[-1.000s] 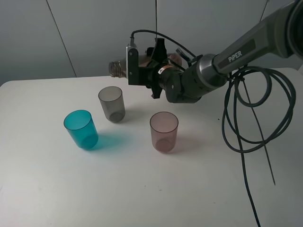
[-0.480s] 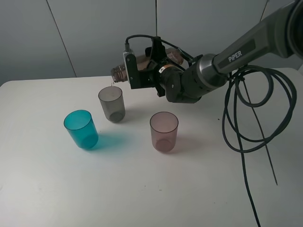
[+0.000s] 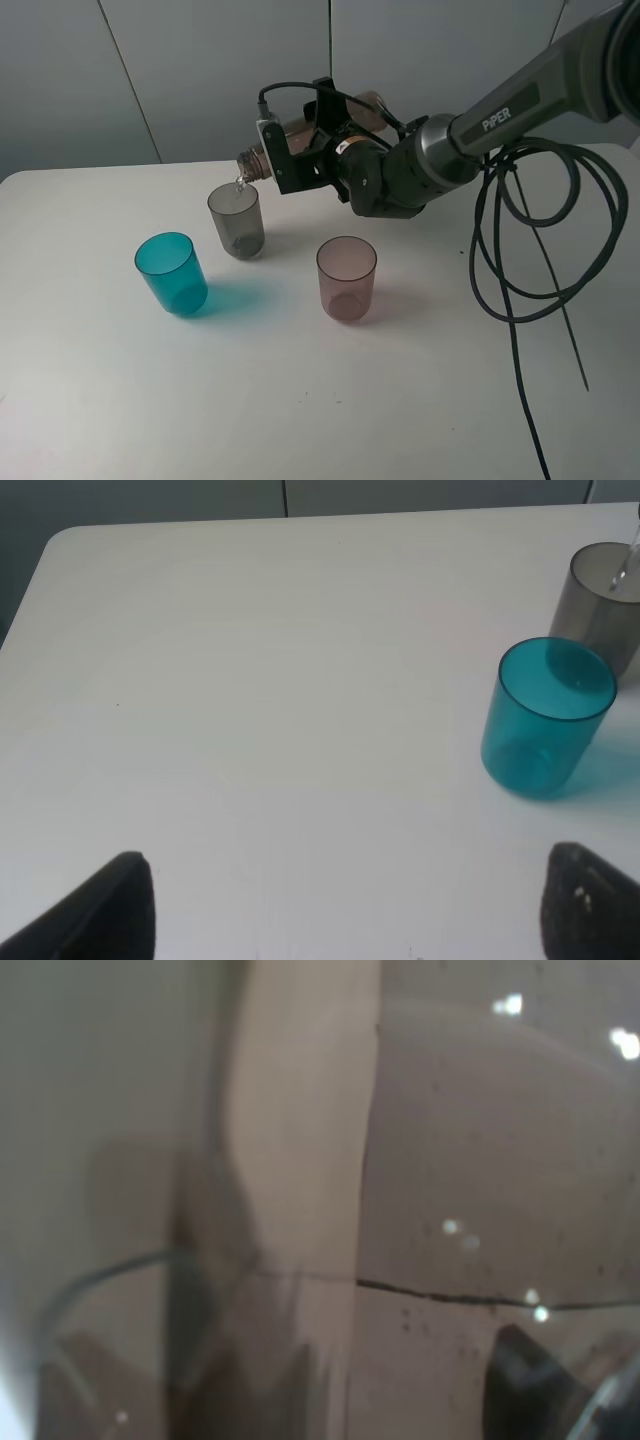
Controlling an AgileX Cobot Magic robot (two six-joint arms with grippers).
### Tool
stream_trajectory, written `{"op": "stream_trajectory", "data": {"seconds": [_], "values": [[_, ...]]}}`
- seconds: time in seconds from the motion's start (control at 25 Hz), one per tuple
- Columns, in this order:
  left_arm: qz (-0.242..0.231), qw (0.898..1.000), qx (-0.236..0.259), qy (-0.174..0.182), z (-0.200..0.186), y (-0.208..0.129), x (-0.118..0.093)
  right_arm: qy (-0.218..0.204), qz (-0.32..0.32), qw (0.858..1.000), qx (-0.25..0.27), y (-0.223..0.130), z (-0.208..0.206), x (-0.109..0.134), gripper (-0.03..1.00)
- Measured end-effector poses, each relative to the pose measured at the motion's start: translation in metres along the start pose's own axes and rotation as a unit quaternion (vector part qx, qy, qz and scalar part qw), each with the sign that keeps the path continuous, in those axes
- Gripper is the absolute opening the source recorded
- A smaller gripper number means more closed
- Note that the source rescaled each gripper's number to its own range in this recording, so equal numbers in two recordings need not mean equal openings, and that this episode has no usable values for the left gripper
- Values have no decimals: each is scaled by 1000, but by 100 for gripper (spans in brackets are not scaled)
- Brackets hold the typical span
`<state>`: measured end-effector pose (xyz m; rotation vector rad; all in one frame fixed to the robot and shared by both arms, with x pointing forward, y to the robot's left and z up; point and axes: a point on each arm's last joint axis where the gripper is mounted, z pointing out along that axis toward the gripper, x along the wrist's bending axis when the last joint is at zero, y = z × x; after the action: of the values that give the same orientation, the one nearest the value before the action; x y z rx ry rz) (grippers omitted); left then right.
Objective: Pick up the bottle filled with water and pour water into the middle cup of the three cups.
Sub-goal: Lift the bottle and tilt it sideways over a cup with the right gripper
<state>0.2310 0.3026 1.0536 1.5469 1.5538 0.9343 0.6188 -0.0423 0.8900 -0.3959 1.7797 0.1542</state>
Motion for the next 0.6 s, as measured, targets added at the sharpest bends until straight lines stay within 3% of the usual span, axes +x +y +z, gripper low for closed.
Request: {"op": "stream_trajectory", "data": {"seconds": [0.6], "values": [[0,1000,0,0,0,0,0,-4,-51,999,3,-1,0,-1,0]]}}
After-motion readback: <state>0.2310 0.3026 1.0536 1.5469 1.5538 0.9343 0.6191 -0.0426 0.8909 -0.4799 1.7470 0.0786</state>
